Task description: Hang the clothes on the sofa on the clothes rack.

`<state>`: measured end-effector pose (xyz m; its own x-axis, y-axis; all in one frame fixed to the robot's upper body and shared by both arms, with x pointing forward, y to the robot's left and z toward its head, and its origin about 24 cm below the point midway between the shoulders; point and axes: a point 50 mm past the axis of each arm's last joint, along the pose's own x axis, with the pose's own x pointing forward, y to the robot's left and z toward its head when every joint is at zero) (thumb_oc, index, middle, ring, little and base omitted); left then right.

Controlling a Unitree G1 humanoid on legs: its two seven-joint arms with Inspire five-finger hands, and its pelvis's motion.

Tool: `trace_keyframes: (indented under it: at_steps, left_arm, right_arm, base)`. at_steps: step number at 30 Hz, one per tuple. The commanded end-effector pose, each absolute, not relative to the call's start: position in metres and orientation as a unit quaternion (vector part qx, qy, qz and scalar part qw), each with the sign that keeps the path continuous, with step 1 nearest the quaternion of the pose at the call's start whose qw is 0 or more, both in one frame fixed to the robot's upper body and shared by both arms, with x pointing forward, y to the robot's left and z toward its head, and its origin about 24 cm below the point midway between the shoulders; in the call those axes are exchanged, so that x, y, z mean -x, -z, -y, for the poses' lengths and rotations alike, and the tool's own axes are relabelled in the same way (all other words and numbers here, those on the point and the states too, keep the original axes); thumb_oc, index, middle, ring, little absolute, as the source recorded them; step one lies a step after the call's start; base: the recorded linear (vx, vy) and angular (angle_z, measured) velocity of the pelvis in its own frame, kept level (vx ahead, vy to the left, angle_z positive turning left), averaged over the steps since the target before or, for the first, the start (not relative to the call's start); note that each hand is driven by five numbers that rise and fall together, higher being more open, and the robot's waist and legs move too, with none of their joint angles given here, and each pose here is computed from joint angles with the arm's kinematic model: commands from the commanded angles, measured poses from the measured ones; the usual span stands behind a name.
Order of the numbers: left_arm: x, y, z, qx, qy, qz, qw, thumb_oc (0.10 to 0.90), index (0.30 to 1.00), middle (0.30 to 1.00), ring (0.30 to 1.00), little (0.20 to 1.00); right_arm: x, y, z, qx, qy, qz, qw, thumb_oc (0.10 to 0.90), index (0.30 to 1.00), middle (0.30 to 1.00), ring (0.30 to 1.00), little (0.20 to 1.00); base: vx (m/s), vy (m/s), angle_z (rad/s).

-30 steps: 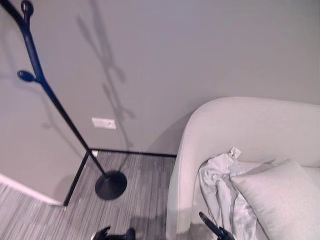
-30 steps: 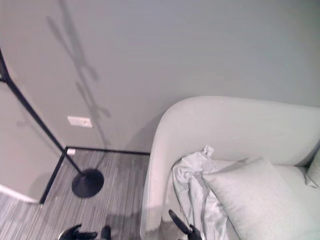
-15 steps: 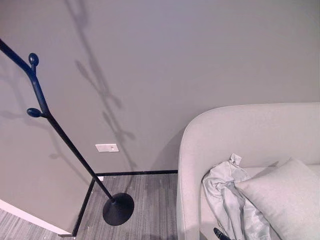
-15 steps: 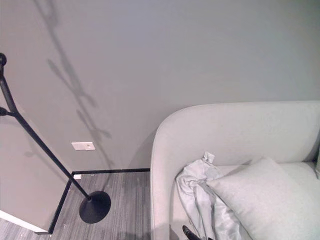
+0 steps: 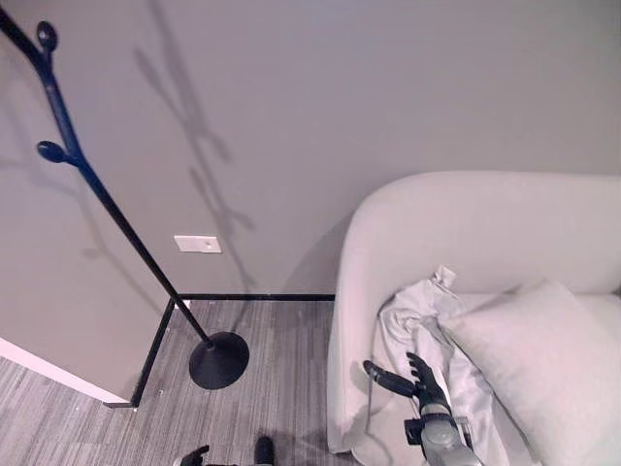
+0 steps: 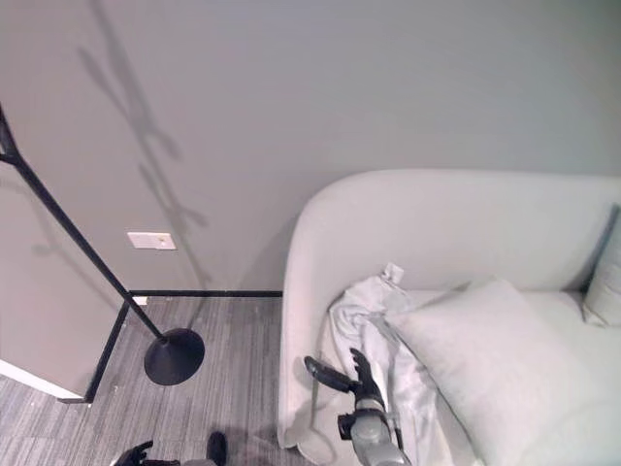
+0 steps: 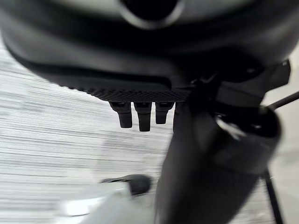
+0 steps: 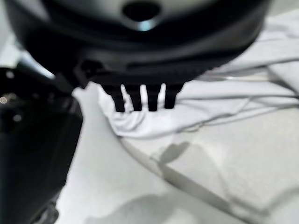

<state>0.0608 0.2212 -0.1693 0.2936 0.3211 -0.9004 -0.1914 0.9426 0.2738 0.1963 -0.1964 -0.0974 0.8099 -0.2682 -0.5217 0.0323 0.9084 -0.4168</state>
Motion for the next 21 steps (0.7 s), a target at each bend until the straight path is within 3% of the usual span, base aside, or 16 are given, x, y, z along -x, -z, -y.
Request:
trace_keyframes:
  at_steps: [1,5,15,18,21]
  left_arm:
    - [-0.06,0.172,-0.207,-0.071,-0.135,-0.578,0.802,0.8,0.9,0.9,0.9,0.9]
    - [-0.062,0.173,-0.2,-0.088,-0.106,-0.58,0.803,0.8,0.9,0.9,0.9,0.9]
    - [-0.046,0.174,-0.208,-0.079,-0.149,-0.61,0.774,0.8,0.9,0.9,0.9,0.9]
    - [-0.053,0.175,-0.197,-0.142,-0.061,-0.603,0.782,0.8,0.9,0.9,0.9,0.9]
    - [-0.063,0.174,-0.196,-0.166,-0.037,-0.584,0.794,0.8,0.9,0.9,0.9,0.9]
  right_arm:
    - [-0.216,0.068,0.199,0.224,0.078,-0.203,0.95,0.8,0.9,0.9,0.9,0.9]
    - [-0.218,0.064,0.199,0.227,0.07,-0.188,0.953,0.8,0.9,0.9,0.9,0.9]
    - [-0.194,0.057,0.226,0.206,0.106,-0.19,0.954,0.8,0.9,0.9,0.9,0.9]
    - [-0.191,0.06,0.232,0.221,0.12,-0.196,0.948,0.8,0.9,0.9,0.9,0.9]
    - [-0.183,0.067,0.233,0.199,0.133,-0.22,0.946,0.8,0.9,0.9,0.9,0.9]
  base:
    - [-0.57,-0.313,-0.13]
    - [-0.36,-0.176,0.13]
    - [-0.28,-0.045,0.08]
    - [0.11,0.179,-0.21]
    - [0.09,0.136,0.05]
